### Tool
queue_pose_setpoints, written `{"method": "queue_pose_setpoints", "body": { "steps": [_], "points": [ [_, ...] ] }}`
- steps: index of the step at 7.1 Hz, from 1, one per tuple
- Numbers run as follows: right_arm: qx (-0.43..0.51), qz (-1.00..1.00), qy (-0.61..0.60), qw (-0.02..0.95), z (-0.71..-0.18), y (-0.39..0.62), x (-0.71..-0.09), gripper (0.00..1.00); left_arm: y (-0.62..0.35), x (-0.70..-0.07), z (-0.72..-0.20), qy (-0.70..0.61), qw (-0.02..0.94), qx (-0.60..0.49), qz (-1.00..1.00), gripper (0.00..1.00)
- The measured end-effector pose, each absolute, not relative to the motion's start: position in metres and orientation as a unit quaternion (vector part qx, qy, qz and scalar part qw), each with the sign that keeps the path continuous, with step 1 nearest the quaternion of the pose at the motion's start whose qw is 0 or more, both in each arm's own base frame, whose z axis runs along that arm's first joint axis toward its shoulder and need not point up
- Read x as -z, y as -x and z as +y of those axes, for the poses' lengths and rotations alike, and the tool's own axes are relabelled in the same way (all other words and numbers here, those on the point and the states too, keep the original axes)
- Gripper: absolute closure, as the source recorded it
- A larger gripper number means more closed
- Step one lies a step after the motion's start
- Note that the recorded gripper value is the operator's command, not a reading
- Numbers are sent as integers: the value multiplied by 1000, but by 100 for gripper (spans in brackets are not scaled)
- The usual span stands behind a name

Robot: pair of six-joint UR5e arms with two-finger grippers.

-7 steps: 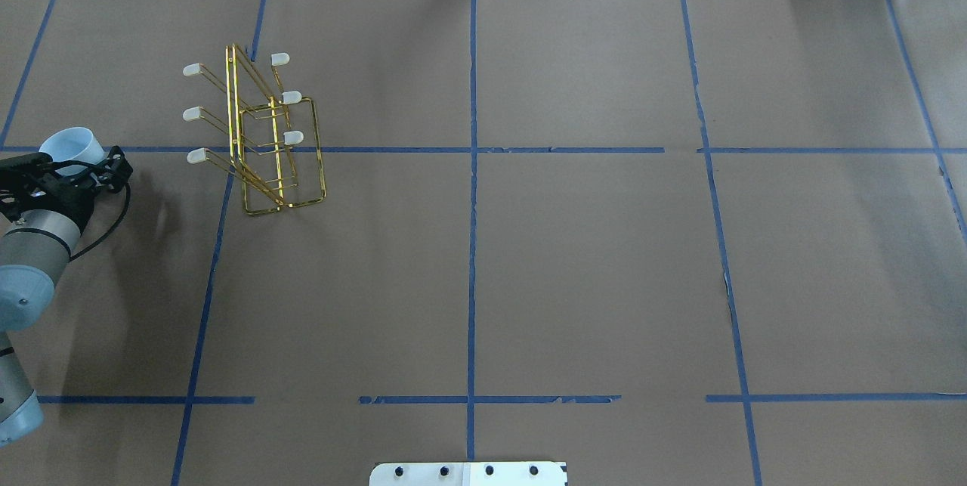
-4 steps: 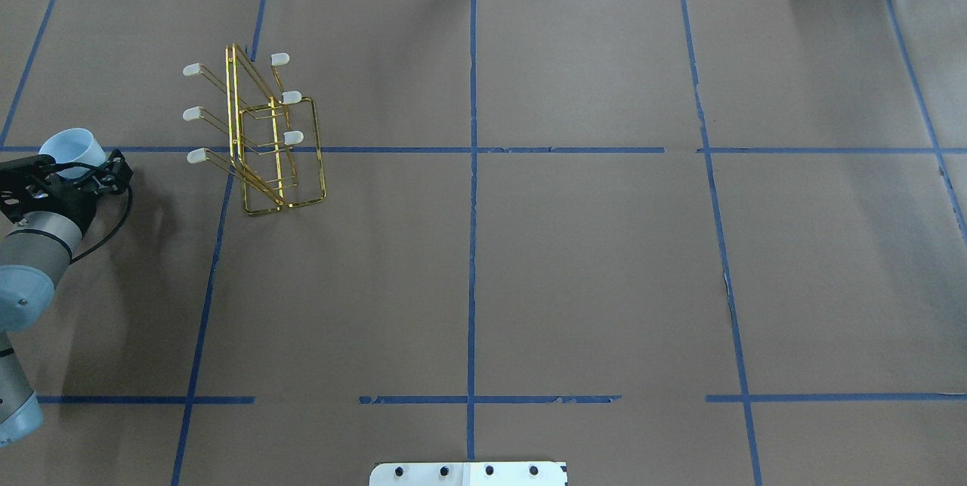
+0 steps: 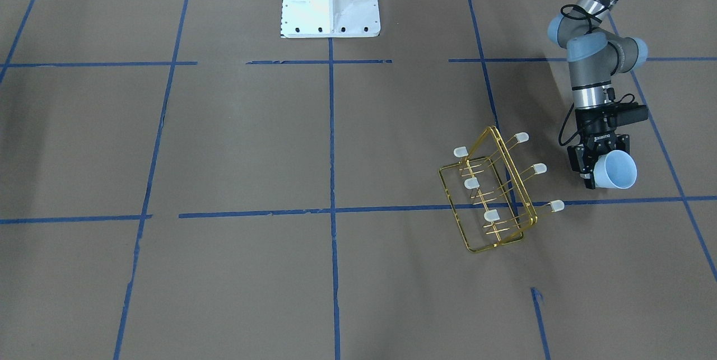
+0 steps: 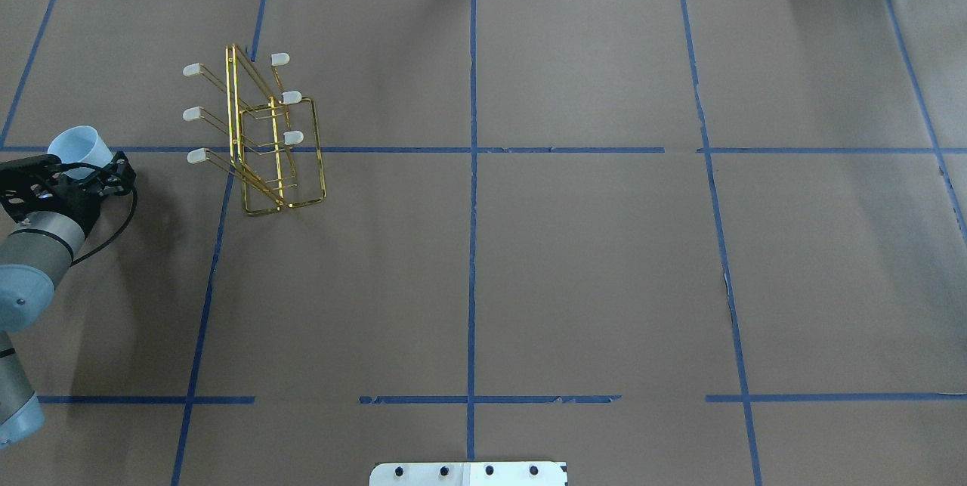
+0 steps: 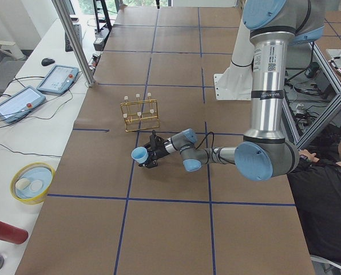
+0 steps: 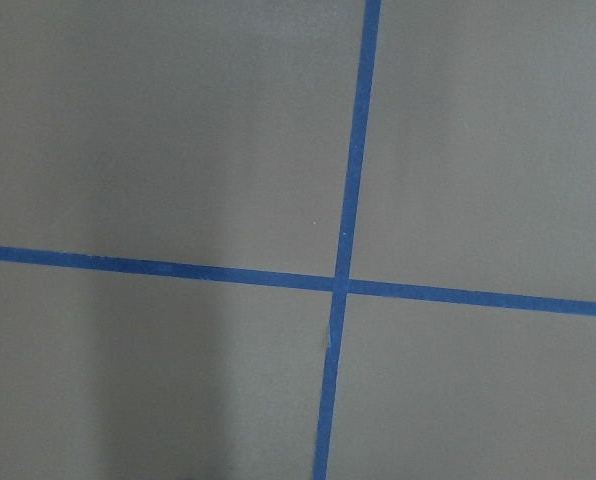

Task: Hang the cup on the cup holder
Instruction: 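Close the left gripper on the light blue cup's rim and lift it, then raise and tilt the held cup sideways with the left gripper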

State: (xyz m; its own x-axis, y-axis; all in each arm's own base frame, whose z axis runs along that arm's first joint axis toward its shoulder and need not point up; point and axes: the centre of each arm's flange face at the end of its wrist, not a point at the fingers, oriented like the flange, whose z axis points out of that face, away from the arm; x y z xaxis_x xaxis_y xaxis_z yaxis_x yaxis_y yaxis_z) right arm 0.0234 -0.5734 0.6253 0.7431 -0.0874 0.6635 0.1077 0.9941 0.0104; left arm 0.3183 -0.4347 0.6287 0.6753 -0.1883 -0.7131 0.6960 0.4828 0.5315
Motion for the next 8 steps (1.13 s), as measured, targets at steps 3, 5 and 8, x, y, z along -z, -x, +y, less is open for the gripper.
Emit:
{"method": "queue_pose_setpoints", "body": {
  "steps": [3, 5, 8],
  "points": [
    [52, -355, 14, 933, -573, -23, -625, 0, -298, -575, -429, -469, 813, 190, 288, 79],
    [52, -355, 14, 933, -573, -23, -625, 0, -275, -541, -426, -514, 811, 121, 254, 77],
    [52, -355, 14, 933, -573, -23, -625, 0, -252, -513, -433, -541, 800, 110, 235, 96]
  ]
}}
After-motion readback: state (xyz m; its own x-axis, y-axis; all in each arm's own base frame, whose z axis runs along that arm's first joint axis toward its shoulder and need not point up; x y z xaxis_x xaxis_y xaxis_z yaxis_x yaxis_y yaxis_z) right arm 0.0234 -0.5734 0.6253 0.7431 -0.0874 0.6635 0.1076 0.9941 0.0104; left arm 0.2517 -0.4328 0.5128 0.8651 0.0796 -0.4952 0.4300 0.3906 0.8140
